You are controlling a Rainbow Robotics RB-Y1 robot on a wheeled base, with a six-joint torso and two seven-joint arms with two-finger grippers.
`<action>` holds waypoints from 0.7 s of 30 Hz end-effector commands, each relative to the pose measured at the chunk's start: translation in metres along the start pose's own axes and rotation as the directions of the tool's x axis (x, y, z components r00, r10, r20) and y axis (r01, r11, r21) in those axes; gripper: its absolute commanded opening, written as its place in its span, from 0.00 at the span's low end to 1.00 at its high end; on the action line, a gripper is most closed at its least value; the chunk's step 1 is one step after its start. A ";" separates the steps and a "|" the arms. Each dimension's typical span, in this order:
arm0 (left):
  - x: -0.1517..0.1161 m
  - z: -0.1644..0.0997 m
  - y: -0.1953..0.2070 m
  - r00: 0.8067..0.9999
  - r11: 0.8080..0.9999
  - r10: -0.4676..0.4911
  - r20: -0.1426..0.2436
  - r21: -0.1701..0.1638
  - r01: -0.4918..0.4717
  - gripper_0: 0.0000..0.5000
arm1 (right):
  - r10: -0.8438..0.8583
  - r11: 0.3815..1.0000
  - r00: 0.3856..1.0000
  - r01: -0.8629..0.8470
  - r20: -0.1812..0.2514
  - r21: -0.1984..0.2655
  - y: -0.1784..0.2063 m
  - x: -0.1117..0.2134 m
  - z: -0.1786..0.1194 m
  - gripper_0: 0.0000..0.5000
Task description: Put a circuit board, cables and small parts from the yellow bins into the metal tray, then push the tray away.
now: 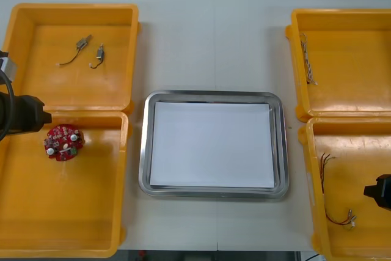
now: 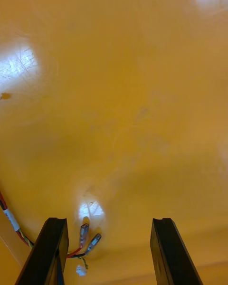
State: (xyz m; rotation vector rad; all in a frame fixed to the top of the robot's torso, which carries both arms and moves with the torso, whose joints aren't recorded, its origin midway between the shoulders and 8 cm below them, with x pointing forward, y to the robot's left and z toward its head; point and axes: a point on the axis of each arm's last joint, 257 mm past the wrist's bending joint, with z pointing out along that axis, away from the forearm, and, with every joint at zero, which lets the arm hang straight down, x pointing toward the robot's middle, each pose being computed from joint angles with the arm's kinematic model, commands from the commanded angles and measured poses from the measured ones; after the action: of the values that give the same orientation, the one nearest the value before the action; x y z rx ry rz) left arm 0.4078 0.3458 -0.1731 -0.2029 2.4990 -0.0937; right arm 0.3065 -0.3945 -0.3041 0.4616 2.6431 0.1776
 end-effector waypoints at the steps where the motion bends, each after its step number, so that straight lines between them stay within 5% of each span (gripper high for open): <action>1: 0.014 0.013 -0.002 0.993 0.993 -0.113 0.016 0.023 0.113 1.00 | 0.018 1.000 0.999 -0.018 -0.028 -0.016 0.008 0.021 0.010 1.00; 11: 0.034 0.033 -0.011 0.992 0.992 -0.125 0.021 0.036 0.124 1.00 | 0.046 0.999 0.995 -0.045 -0.091 0.010 0.006 0.050 0.020 1.00; 17: 0.048 0.046 -0.013 0.991 0.991 -0.131 0.015 -0.004 0.131 1.00 | 0.039 0.999 0.994 -0.036 -0.100 0.038 0.005 0.063 0.029 1.00; 21: 0.053 0.054 -0.019 0.986 0.986 -0.165 0.024 -0.027 0.166 1.00 | 0.019 0.997 0.998 -0.014 -0.064 0.077 0.002 0.057 0.036 1.00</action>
State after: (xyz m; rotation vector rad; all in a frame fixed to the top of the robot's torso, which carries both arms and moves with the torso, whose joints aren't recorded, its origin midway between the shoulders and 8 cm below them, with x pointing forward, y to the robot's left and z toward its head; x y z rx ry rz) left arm 0.4057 0.3303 -0.2306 -0.2662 2.4693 -0.0673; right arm 0.2844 -0.3794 -0.3452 0.5483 2.6966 0.1162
